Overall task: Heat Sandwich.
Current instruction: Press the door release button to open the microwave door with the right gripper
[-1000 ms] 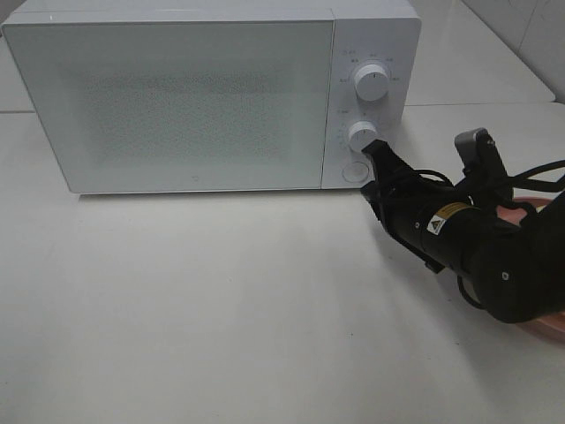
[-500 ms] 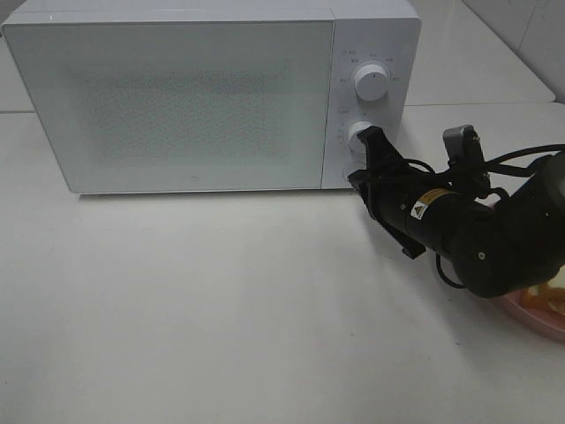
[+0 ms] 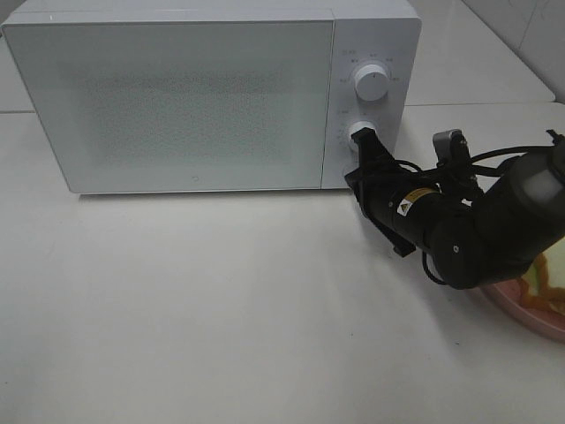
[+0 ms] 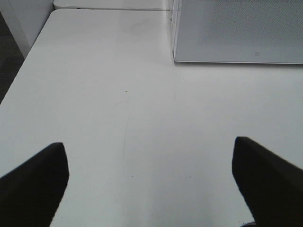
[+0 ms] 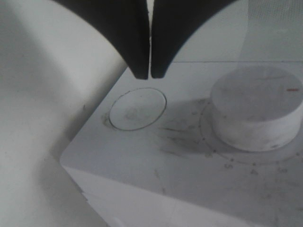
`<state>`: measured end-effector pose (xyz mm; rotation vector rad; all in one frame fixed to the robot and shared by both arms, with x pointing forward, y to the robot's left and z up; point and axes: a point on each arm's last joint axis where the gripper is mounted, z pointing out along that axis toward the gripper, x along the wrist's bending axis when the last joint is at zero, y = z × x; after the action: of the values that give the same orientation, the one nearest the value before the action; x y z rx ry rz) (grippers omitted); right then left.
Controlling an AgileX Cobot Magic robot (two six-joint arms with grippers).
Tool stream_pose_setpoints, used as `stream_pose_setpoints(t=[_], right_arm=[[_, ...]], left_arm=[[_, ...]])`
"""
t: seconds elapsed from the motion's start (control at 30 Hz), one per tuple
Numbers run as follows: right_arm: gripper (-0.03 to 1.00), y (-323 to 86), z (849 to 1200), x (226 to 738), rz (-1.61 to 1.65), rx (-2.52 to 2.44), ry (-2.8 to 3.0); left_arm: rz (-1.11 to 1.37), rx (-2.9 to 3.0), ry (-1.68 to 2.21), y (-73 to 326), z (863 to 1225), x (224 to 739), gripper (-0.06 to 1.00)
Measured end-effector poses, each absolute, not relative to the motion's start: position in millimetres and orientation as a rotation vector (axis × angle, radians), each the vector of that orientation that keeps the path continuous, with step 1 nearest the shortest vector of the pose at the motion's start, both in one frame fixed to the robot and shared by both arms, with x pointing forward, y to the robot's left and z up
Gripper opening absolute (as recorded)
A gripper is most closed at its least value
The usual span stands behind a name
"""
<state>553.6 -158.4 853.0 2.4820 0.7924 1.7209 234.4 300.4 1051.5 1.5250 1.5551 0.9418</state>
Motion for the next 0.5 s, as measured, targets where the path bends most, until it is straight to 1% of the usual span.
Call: stream_pose_setpoints(t=[0.27,0.5], right_arm=[[0.05,-169.3,855.4,563.1,1.723,2.47,0.71],[0.05,-169.9,855.2,563.8,1.717,2.471,0.712]], left_arm=[[0.942,1.525,1.555,300.4,1051.5,234.4,0.86],[0.942,1.525,1.555,300.4,1051.5,234.4,0.86]])
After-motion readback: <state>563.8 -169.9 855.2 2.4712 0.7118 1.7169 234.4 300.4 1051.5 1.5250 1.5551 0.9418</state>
